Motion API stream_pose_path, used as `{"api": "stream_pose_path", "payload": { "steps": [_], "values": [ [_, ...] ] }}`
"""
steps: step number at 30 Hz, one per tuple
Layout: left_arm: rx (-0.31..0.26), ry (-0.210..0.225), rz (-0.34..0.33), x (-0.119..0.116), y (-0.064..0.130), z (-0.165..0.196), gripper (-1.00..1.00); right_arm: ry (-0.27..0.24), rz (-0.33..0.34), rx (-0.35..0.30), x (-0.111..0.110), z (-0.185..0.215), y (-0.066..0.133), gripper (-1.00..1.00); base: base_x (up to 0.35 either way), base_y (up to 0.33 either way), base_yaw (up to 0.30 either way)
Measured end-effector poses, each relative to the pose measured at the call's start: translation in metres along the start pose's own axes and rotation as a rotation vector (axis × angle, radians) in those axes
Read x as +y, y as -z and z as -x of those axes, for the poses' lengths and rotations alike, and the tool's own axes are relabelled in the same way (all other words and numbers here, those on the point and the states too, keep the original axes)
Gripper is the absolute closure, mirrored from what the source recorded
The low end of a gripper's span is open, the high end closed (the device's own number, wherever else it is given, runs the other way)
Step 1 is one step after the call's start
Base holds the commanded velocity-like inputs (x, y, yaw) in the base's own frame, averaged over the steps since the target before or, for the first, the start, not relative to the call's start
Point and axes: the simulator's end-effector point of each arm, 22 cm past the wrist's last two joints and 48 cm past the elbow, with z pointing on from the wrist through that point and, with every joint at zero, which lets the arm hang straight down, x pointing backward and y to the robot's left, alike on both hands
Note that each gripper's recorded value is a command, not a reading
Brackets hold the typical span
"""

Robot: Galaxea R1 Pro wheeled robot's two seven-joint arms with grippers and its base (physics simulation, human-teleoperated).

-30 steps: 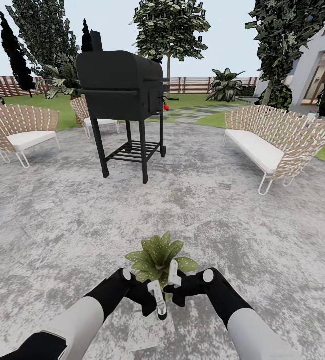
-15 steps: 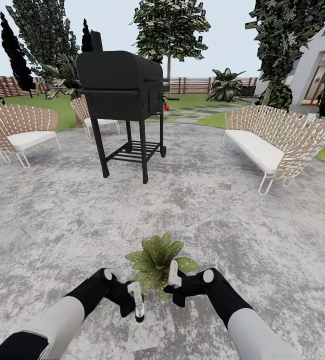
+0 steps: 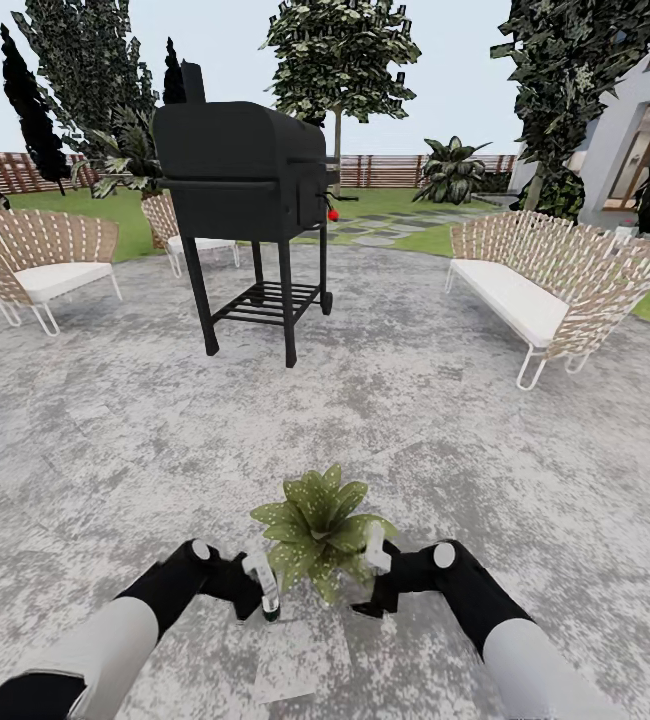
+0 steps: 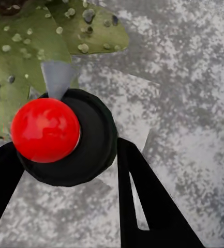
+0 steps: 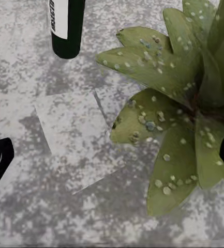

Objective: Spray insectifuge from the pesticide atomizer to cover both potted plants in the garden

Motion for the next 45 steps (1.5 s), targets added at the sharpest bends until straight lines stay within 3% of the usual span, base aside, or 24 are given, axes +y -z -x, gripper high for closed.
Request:
{"api": "stream_pose_path", "payload": {
  "steps": [2, 4, 5, 7, 10, 14, 18, 21, 23, 26, 27, 28, 33, 36, 39, 45],
  "values": [
    [-0.015, 0.022, 0.036, 0.007, -0.001, 0.002, 1.0, -0.07, -0.07, 0.001, -0.016, -0.02, 0.009, -1.0, 0.0, 0.0, 0.0],
    [-0.054, 0.085, 0.054, 0.006, -0.004, 0.003, 1.0, -0.186, -0.121, -0.004, -0.018, -0.047, 0.014, -1.0, 0.0, 0.0, 0.0],
    [-0.078, 0.127, 0.066, 0.005, -0.006, 0.003, 1.0, -0.262, -0.142, -0.011, -0.014, -0.064, 0.015, -1.0, 0.0, 0.0, 0.0],
    [-0.108, 0.184, 0.097, 0.006, -0.009, 0.0, 1.0, -0.365, -0.186, -0.038, -0.009, -0.087, 0.019, -1.0, 0.0, 0.0, 0.0],
    [-0.126, 0.248, 0.132, 0.002, -0.015, -0.011, 1.0, -0.459, -0.26, -0.053, 0.013, -0.122, 0.02, -1.0, 0.0, 0.0, 0.0],
    [-0.157, 0.327, 0.182, 0.005, -0.018, -0.016, 1.0, -0.507, -0.418, -0.001, 0.041, -0.171, 0.026, -1.0, 0.0, 0.0, 0.0],
    [-0.192, 0.406, 0.227, 0.008, -0.018, -0.021, 1.0, -0.545, -0.634, 0.049, 0.035, -0.206, 0.046, -1.0, 0.0, 0.0, 0.0],
    [-0.245, 0.407, 0.285, 0.015, -0.016, -0.02, 1.0, -0.641, -0.816, 0.104, 0.03, -0.239, 0.07, -1.0, 0.0, 0.0, 0.0],
    [-0.249, 0.413, 0.323, 0.016, -0.016, -0.027, 1.0, -0.71, -0.877, 0.131, 0.038, -0.254, 0.076, -1.0, 0.0, 0.0, 0.0],
    [-0.24, 0.429, 0.359, 0.015, -0.018, -0.038, 1.0, -0.773, -0.903, 0.159, 0.057, -0.259, 0.068, -1.0, 0.0, 0.0, 0.0],
    [-0.24, 0.431, 0.365, 0.014, -0.019, -0.038, 1.0, -0.781, -0.931, 0.173, 0.058, -0.262, 0.071, -1.0, 0.0, 0.0, 0.0],
    [-0.247, 0.443, 0.369, 0.011, -0.021, -0.035, 1.0, -0.791, -1.002, 0.204, 0.056, -0.27, 0.082, -1.0, 0.0, 0.0, 0.0],
    [-0.227, 0.479, 0.336, -0.014, -0.035, -0.045, 1.0, -0.806, -1.033, 0.219, 0.055, -0.277, 0.089, -1.0, 0.0, 0.0, 0.0],
    [-0.222, 0.512, 0.34, -0.026, -0.044, -0.042, 1.0, -0.899, -1.092, 0.229, 0.06, -0.293, 0.102, -1.0, 0.0, 0.0, -0.114],
    [-0.196, 0.534, 0.438, -0.014, -0.041, -0.052, 1.0, -0.976, -1.134, 0.235, 0.065, -0.305, 0.111, -1.0, 0.0, 0.0, -0.24],
    [-0.195, 0.566, 0.458, -0.015, -0.042, -0.057, 1.0, -0.99, -1.14, 0.235, 0.067, -0.306, 0.111, -1.0, 0.0, 0.0, -0.289]
  ]
}}
